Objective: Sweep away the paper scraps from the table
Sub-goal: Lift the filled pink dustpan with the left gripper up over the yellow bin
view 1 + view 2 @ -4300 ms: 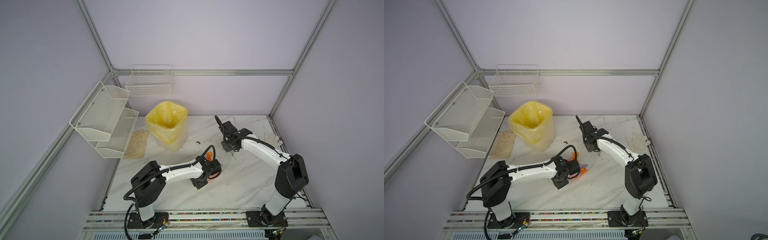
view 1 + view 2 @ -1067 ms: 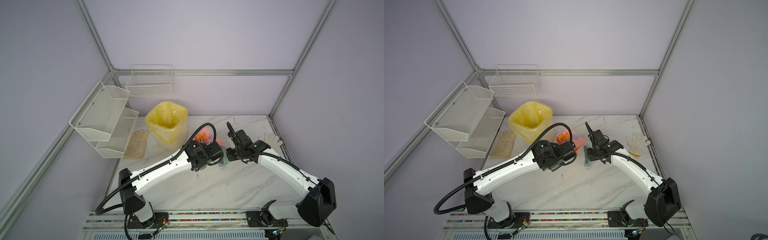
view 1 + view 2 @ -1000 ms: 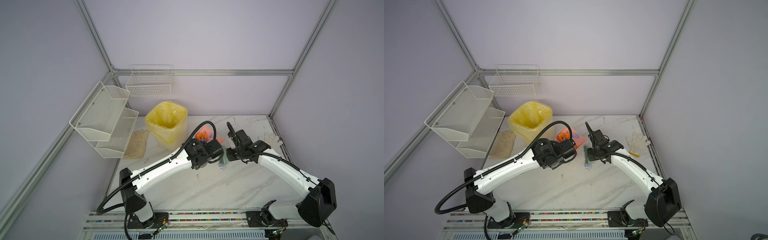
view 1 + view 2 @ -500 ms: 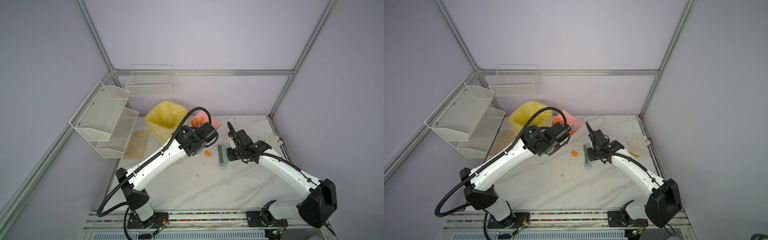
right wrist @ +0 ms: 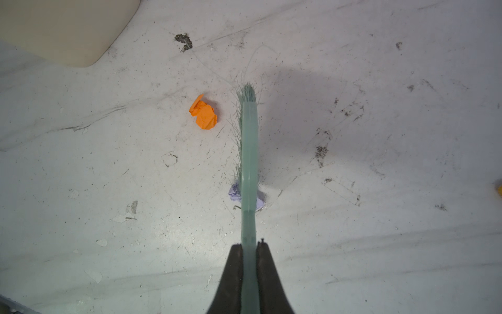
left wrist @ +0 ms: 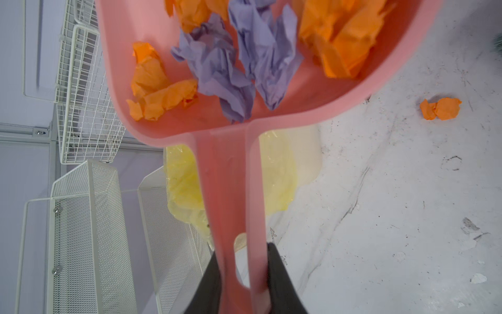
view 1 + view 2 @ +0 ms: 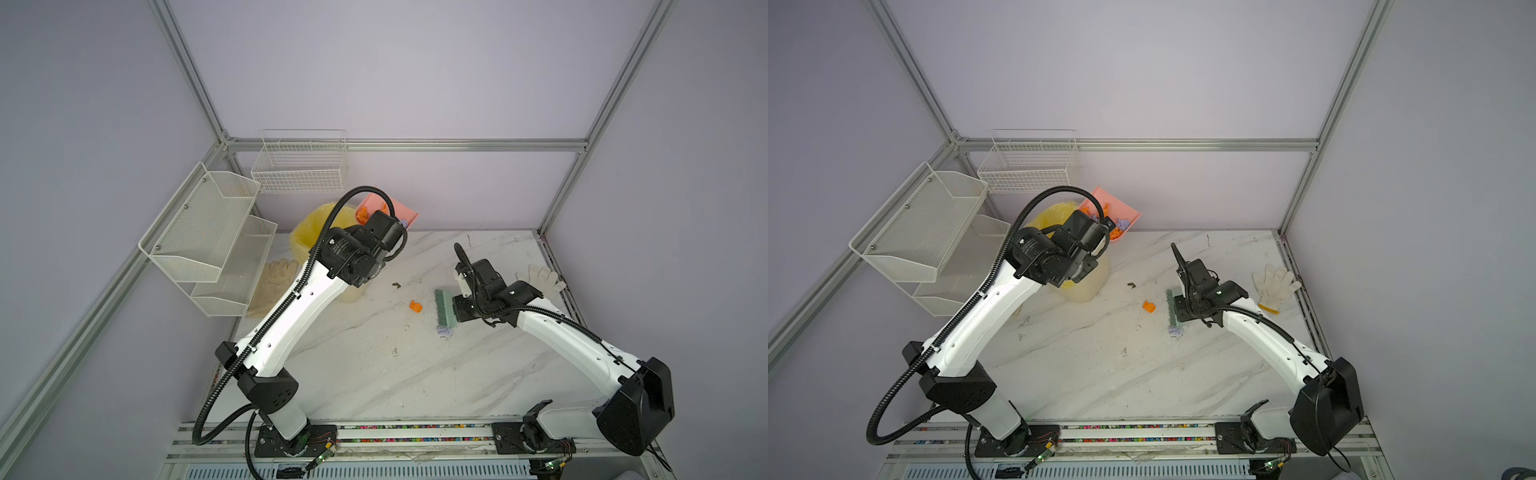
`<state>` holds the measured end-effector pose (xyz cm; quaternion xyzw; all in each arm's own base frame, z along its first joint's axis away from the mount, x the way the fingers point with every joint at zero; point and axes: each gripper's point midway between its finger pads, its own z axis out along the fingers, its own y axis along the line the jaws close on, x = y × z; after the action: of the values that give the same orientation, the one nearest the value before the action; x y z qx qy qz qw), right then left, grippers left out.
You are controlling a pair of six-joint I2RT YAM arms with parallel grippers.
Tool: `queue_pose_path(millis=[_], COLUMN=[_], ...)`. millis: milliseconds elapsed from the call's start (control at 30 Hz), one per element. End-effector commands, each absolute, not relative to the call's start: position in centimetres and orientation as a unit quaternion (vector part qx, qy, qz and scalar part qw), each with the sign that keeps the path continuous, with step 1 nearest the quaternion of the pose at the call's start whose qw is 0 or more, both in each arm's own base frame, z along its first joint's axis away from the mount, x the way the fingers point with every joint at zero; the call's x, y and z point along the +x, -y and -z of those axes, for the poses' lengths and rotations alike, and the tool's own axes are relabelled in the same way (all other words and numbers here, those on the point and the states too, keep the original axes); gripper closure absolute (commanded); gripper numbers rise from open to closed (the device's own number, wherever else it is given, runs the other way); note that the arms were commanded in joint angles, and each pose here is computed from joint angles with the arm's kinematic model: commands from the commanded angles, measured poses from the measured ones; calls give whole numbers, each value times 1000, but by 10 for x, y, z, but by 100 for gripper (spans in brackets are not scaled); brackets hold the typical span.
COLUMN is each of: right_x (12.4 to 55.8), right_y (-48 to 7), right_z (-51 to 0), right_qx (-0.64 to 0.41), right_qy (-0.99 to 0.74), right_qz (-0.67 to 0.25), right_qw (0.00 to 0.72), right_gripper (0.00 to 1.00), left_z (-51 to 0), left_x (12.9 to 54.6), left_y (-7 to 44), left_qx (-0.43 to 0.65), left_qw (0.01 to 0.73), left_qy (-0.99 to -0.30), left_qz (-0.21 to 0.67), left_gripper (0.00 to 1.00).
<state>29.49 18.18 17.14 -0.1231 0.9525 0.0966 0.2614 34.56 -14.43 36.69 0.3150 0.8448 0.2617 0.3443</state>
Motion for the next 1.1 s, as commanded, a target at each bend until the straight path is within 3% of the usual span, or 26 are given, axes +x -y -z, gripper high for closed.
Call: queue_pose_path(millis=[0, 267, 600, 867, 1067], right_x=[299, 300, 301, 300, 300], right_y=[-185, -186, -192, -195, -196], right_z=[-169, -168, -170, -171, -174], right_qx=[-130, -135, -139, -142, -143], right_qy=[-949, -948, -945, -942, -940], right_qz=[-100, -101, -116, -126, -132], right_qw=[268, 268, 273, 275, 280], right_gripper=[100, 100, 100, 100, 100], left_z=[-392, -390, -358, -361, -348], left_x=[364, 387, 375, 361, 367], left_y=[130, 79, 28, -3, -20], left_qx=[271, 217, 207, 208, 219], left_qw=[389, 368, 300, 291, 240], left_qy=[-841, -850, -851, -827, -795], left_qz=[-262, -307, -377, -434, -511], left_gripper=[97, 96, 96, 95, 97])
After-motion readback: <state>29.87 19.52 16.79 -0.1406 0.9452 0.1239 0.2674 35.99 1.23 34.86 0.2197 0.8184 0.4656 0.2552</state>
